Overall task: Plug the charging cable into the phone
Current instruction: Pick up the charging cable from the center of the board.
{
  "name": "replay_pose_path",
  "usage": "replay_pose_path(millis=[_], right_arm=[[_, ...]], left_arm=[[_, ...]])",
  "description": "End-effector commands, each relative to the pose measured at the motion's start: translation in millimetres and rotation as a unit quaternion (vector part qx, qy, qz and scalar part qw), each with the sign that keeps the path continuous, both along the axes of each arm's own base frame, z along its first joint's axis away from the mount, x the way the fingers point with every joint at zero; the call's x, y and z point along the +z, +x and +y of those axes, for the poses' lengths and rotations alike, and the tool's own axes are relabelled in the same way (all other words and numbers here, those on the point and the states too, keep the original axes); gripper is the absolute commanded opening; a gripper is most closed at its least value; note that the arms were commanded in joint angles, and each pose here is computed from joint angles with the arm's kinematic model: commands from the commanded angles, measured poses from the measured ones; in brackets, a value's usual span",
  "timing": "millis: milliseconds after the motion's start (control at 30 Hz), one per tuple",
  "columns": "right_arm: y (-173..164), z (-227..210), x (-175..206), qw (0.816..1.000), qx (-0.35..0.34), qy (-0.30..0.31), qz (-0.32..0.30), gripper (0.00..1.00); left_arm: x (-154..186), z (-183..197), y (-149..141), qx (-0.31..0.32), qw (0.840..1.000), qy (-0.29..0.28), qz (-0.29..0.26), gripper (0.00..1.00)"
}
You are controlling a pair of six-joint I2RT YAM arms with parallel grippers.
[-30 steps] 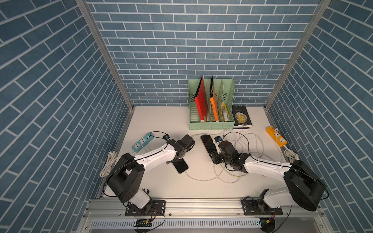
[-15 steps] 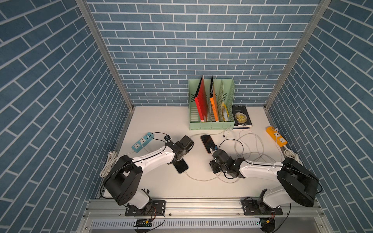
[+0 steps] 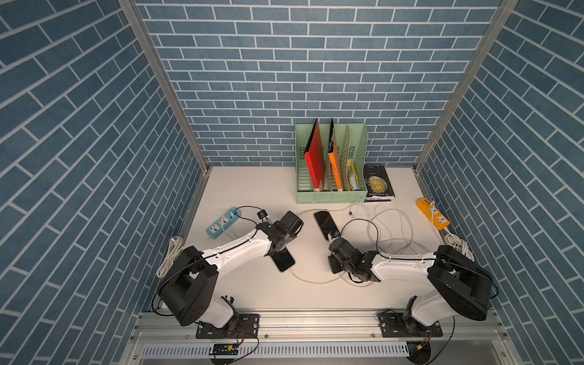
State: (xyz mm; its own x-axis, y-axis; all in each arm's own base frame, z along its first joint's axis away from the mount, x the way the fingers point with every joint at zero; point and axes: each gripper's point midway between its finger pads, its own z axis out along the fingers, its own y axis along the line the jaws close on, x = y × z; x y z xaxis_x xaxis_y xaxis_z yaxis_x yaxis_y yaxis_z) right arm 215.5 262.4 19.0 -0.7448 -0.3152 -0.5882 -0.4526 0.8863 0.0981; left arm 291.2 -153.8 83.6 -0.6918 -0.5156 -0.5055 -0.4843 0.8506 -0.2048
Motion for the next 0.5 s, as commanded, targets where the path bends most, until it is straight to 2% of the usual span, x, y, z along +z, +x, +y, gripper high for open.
replay_pose_path(millis=[0, 133, 267, 367, 467], right_arm=[[-12.5, -15.2, -16.0, 0.999, 0.002, -0.035, 0.021, 0.01], [-3.6, 3.6, 10.8, 0.999, 0.025, 0.020, -0.018, 0.00], [0.3, 22.3, 49.3, 0.990, 0.057, 0.106, -0.067, 0.00], [2.3, 28.6, 76.5, 0.980, 0.069, 0.157, -0.103, 0.00], [0.8, 33.5, 100.1, 0.967, 0.081, 0.201, -0.132, 0.00]], left_arm=[[-1.2, -3.9, -3.6, -0.026, 1.000, -0.010, 0.003, 0.98], [5.3, -21.1, -2.6, -0.068, 0.996, -0.048, -0.020, 0.95], [21.2, -42.5, -5.5, -0.120, 0.986, -0.099, -0.064, 0.88], [37.8, -62.2, -10.0, -0.166, 0.968, -0.156, -0.101, 0.79], [54.3, -85.9, -18.8, -0.221, 0.942, -0.212, -0.138, 0.69]])
